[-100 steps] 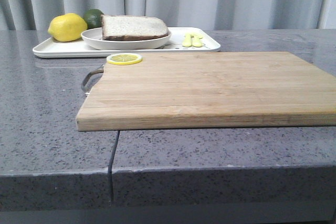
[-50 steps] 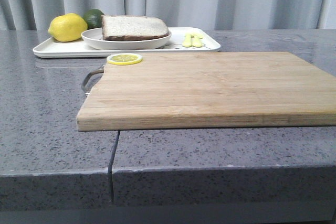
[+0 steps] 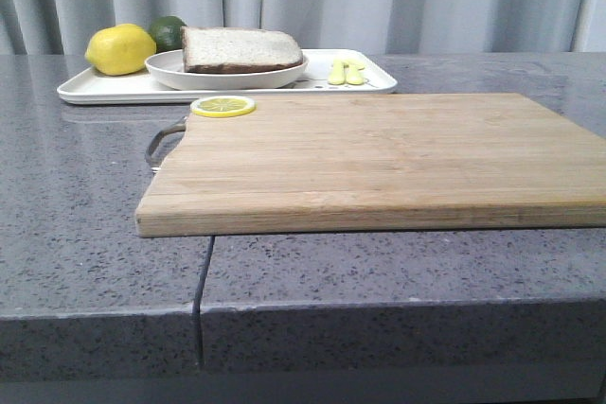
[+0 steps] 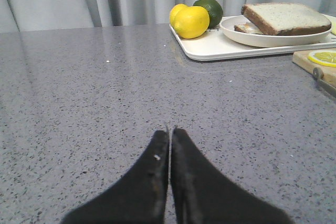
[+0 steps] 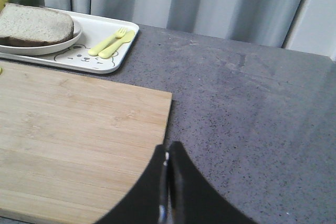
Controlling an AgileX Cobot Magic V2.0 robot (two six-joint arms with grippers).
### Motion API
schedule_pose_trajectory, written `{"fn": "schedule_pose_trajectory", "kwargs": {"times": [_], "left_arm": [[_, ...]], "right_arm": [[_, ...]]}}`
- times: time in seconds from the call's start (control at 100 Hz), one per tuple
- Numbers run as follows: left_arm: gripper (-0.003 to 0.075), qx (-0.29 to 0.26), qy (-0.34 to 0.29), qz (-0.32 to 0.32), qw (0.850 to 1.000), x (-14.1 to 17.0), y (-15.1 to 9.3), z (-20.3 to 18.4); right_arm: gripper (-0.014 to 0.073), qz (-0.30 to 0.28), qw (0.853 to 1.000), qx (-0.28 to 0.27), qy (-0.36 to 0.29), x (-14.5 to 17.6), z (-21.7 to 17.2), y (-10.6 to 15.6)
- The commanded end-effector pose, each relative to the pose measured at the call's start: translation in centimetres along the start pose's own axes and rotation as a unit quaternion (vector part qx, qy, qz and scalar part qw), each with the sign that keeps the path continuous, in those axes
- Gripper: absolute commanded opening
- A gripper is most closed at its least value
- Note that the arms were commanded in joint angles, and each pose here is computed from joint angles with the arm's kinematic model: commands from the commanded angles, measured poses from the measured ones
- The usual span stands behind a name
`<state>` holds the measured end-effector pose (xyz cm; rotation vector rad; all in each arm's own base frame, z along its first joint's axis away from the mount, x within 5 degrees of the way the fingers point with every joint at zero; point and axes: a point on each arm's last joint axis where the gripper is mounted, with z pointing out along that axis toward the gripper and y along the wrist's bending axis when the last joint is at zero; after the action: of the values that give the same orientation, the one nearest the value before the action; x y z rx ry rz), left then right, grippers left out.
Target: Place bread and move sandwich to tray
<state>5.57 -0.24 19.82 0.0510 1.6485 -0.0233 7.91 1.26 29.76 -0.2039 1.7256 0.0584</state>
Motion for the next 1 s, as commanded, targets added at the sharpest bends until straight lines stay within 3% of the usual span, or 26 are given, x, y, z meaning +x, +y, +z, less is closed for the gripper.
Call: {"fn": "schedule_pose_trajectory", "kwargs": {"times": [0.0, 0.71, 0.99], "left_arm": [[-0.0020, -0.001, -0.049, -0.004, 0.999, -0.4, 0.0, -0.2], [-0.0020, -0.001, -0.049, -0.004, 0.999, -0.4, 0.0, -0.2], [-0.0020, -0.001, -0.049, -0.004, 0.999, -0.4, 0.0, -0.2]], "right_arm": [[-0.0067, -0.006, 0.999, 0.009, -0.053, -1.6, -0.2, -0.2], [-0.0067, -0.010, 0.998, 0.010, -0.061, -1.5, -0.2, -0.2], [-0.0067, -0.019, 0.993, 0.017, -0.116, 1.6, -1.1, 0.1]]}}
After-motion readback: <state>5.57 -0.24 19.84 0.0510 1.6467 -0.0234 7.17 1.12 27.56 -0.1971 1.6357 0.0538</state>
